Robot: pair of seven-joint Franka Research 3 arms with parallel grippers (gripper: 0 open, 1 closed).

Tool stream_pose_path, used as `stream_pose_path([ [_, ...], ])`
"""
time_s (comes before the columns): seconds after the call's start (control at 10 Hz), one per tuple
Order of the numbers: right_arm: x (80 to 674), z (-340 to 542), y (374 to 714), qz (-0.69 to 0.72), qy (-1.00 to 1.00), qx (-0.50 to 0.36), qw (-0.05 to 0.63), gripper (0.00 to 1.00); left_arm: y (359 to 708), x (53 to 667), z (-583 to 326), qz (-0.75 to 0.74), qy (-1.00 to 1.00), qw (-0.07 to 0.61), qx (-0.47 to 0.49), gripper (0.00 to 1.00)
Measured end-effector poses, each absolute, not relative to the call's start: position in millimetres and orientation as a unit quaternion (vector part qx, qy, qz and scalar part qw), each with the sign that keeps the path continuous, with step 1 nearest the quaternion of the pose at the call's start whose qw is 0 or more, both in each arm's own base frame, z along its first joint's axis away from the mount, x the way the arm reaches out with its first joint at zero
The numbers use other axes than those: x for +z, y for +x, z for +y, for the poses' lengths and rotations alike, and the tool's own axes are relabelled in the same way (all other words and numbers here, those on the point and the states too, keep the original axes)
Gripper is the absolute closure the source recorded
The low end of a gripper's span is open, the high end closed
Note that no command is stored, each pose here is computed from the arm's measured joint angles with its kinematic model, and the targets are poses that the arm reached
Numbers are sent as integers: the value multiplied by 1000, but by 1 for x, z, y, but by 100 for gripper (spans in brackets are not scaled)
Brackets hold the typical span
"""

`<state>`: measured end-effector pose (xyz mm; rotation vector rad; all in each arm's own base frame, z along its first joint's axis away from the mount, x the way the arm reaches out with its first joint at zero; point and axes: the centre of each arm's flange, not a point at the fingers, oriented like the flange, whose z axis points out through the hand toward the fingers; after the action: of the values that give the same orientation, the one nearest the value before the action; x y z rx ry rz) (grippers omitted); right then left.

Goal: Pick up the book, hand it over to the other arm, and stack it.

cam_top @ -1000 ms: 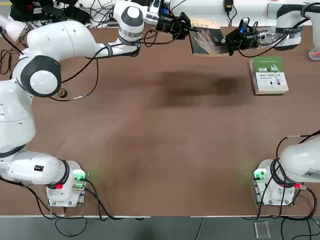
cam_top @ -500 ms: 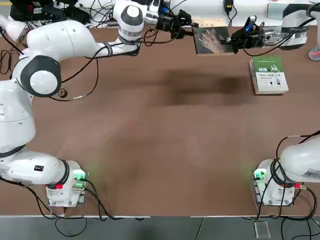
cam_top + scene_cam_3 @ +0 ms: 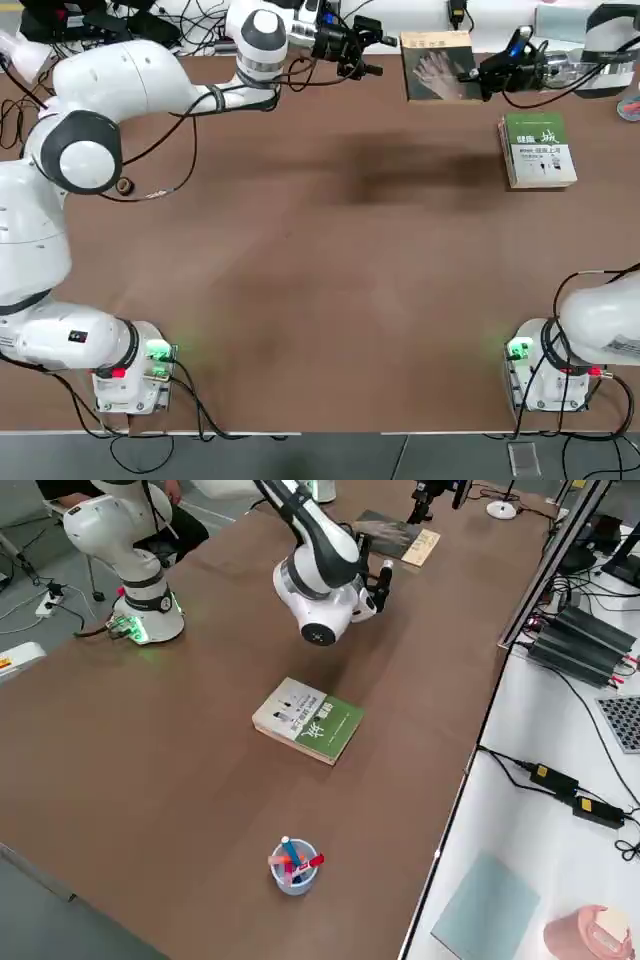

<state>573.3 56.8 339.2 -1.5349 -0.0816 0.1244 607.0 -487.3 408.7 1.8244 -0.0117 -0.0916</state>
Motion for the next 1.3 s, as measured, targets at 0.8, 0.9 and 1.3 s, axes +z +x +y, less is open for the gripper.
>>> stream_pose_path([
  [0.8,320,-74,545,-34,-754,73,652,85,630,441,-396,-73,850,522,9,11],
  [0.9,317,-83,543,-34,-758,71,648,85,633,447,-381,-89,865,493,18,9],
  [1.3,302,-124,543,-36,-779,76,621,85,643,488,-331,-137,928,337,82,7],
])
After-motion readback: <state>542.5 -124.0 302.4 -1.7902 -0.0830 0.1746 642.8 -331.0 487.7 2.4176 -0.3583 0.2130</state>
